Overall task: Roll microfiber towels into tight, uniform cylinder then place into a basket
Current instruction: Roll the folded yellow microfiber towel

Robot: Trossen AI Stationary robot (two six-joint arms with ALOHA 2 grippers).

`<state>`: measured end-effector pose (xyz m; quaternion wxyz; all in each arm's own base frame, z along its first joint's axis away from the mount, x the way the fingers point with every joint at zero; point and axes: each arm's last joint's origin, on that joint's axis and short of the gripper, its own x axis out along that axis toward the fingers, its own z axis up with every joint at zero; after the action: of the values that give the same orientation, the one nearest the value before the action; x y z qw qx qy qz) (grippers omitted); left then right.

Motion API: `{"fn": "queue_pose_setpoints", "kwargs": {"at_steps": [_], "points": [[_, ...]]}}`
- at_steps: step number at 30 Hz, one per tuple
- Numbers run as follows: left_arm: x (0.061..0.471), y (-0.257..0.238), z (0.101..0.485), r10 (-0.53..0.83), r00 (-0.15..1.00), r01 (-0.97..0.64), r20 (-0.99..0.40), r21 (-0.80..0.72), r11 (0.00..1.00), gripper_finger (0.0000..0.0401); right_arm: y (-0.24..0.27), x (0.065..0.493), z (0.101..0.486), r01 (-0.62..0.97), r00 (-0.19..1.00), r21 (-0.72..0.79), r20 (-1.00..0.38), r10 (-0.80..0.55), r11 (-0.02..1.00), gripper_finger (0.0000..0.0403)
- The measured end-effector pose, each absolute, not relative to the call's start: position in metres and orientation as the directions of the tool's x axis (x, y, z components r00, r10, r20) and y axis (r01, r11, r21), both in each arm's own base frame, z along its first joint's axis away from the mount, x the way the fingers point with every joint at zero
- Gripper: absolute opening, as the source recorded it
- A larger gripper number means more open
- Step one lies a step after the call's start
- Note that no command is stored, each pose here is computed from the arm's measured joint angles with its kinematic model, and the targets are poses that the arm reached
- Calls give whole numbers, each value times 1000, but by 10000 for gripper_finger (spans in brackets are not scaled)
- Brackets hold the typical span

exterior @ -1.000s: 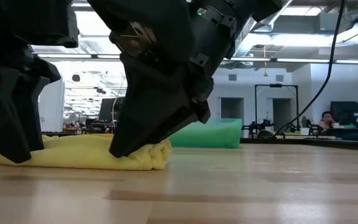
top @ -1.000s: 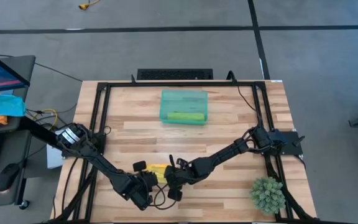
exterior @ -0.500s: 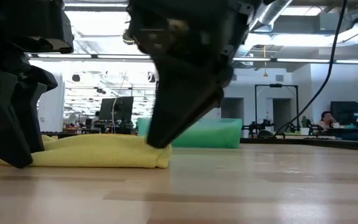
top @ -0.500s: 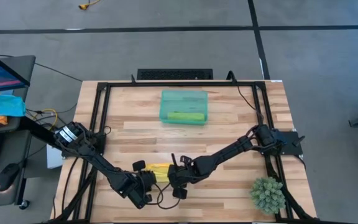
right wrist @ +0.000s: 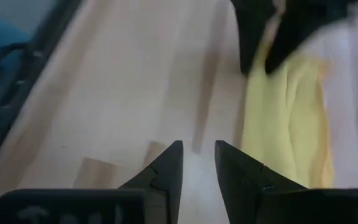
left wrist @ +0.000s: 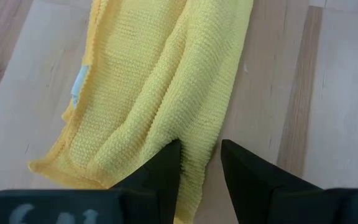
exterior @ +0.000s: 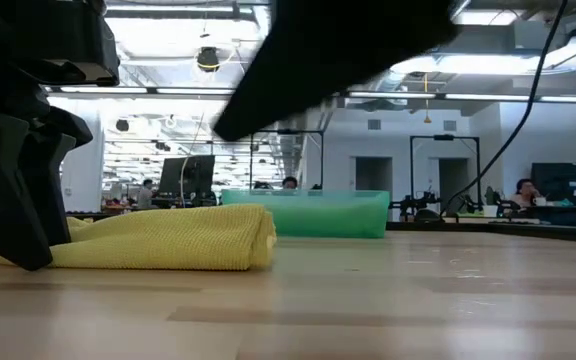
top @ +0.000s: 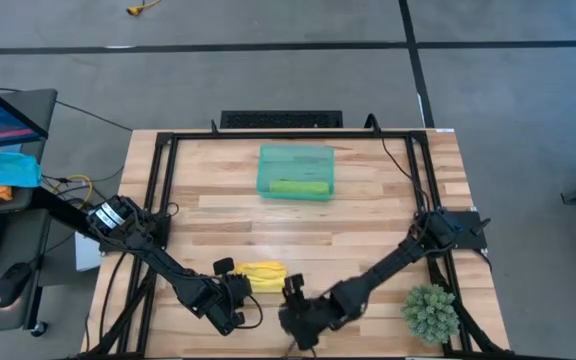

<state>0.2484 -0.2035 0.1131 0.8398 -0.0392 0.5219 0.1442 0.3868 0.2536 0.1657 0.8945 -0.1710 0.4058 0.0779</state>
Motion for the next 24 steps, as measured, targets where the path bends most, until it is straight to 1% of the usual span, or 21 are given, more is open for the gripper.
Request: {"fn": "queue_pose_setpoints", "kwargs": {"at_steps": [2, 6, 10, 12, 15, 17, 19, 21, 24], "points": [[248, -203, 113, 201, 414, -283, -888, 84, 955, 113, 261, 384, 166, -320, 686, -289, -727, 10, 902, 116], [248, -203, 113, 201, 414, -284, -888, 84, 955, 113, 257, 385, 162, -400, 685, -372, -729, 4, 837, 116], [249, -204, 113, 200, 415, -285, -887, 82, 955, 113, 239, 397, 163, -388, 682, -383, -731, -18, 838, 123], [249, -204, 113, 200, 415, -285, -887, 82, 955, 113, 231, 402, 162, -391, 673, -360, -740, -4, 847, 135], [249, -204, 113, 200, 415, -285, -887, 82, 955, 113, 223, 407, 161, -411, 653, -318, -757, 32, 855, 164], [249, -204, 113, 200, 415, -285, -887, 82, 955, 113, 222, 411, 152, -422, 646, -316, -763, 37, 850, 186], [249, -204, 113, 200, 416, -285, -887, 81, 955, 113, 219, 408, 142, -469, 605, -345, -796, 12, 813, 203], [248, -204, 113, 200, 415, -289, -888, 80, 954, 113, 221, 414, 132, -479, 620, -363, -785, 15, 800, 213], [249, -204, 113, 199, 417, -289, -887, 78, 954, 113, 217, 412, 124, -426, 610, -423, -787, -91, 800, 218]]}}
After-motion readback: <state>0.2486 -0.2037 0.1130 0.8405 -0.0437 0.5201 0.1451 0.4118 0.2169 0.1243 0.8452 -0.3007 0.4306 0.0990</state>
